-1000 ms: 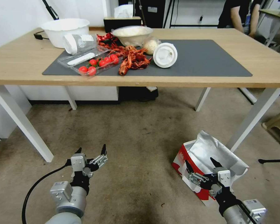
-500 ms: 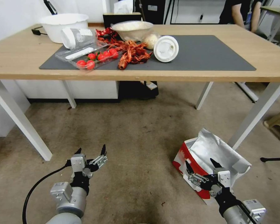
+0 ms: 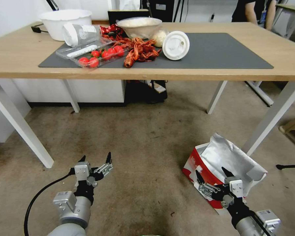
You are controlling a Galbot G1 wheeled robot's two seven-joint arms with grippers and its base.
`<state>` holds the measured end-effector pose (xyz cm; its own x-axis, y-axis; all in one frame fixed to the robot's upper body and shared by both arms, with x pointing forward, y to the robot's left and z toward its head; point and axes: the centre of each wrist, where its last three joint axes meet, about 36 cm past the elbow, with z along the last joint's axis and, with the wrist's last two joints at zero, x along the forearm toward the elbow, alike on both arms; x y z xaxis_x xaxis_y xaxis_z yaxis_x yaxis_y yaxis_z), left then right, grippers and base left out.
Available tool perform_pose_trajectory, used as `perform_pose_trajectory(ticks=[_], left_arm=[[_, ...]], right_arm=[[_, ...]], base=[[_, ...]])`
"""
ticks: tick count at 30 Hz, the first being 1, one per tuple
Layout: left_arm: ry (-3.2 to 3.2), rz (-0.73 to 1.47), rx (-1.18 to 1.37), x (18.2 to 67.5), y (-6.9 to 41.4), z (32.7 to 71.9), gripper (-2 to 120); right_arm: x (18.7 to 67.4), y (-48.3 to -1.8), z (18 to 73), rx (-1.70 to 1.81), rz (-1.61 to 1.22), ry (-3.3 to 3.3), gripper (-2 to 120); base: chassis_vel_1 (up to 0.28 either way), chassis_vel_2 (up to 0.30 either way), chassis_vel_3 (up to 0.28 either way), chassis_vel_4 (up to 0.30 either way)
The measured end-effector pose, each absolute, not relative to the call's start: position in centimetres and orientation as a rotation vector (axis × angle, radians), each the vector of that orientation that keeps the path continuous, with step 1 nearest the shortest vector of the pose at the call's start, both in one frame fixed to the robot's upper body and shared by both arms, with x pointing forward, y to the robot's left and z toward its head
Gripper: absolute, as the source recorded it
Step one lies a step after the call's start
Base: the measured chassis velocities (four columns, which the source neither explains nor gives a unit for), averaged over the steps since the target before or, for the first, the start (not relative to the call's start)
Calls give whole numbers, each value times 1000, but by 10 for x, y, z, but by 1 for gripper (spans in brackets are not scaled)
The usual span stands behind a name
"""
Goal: Pick up the food delivery bag from the floor and place it on the table.
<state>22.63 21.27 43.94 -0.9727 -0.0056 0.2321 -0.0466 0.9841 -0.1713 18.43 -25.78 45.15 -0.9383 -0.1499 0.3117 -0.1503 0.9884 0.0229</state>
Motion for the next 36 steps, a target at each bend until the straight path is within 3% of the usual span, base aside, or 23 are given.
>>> perform_pose_trajectory(ticks=[36], left_arm=[[-2923,279,33,227,214,432,100]], right_arm=[[184,-260,449,229,16,-2806,100]], base=[[0,0,0,0]])
